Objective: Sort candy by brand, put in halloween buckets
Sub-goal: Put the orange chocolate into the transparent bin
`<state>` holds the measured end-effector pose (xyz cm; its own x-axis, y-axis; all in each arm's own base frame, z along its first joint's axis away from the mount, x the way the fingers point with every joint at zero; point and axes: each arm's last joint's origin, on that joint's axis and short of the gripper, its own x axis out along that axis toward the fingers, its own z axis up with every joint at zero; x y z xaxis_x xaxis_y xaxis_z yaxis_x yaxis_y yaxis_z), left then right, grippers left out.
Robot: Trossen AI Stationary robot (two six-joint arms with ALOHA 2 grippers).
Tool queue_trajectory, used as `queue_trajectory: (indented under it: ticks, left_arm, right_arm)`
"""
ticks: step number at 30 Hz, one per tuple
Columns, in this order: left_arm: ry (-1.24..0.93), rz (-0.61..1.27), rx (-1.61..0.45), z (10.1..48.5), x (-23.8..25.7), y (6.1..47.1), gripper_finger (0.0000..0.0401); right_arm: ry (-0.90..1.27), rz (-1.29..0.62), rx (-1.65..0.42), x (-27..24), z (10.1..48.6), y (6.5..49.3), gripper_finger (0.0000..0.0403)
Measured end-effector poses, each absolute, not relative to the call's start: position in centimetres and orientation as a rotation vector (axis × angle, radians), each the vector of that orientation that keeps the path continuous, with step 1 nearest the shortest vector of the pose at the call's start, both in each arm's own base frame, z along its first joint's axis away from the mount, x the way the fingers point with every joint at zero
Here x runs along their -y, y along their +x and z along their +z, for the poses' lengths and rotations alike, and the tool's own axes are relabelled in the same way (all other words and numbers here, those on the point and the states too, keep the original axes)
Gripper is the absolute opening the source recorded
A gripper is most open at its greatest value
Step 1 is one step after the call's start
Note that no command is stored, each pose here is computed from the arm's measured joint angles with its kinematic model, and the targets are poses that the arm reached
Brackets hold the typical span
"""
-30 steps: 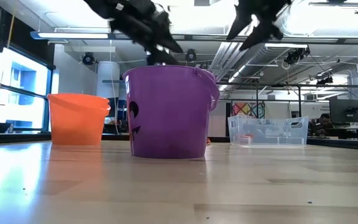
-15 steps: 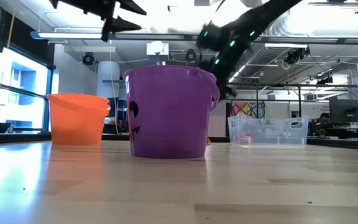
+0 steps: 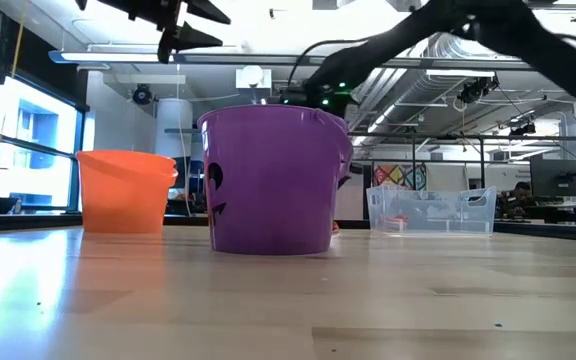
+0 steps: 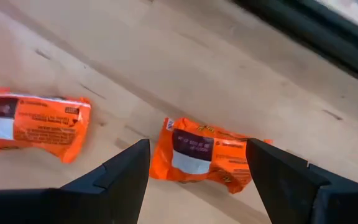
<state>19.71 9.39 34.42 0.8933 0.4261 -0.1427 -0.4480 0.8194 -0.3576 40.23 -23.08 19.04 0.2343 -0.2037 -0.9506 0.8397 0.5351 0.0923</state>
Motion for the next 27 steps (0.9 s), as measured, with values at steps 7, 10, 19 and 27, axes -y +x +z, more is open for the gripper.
queue_trajectory:
  ticks: [7,10,19,27]
  left_arm:
    - [-0.377,0.455,-0.119,33.9,-9.3,19.6,0.0209]
    - [-0.383,0.460,-0.148,33.6,-9.3,19.6,0.0209]
    - [-0.352,0.459,-0.166,33.5,-9.3,19.6,0.0209]
    - [-0.351,0.461,-0.166,33.5,-9.3,19.6,0.0209]
  right_arm:
    - [0.685,-0.772,-1.290,23.9,17.3,41.8,0.0259]
    - [0.681,-0.758,-1.334,24.0,16.7,42.0,0.0259]
    - [0.617,-0.739,-1.385,23.3,16.3,42.2,0.0113]
    - [0.468,-0.715,-1.281,21.6,23.3,41.2,0.0029]
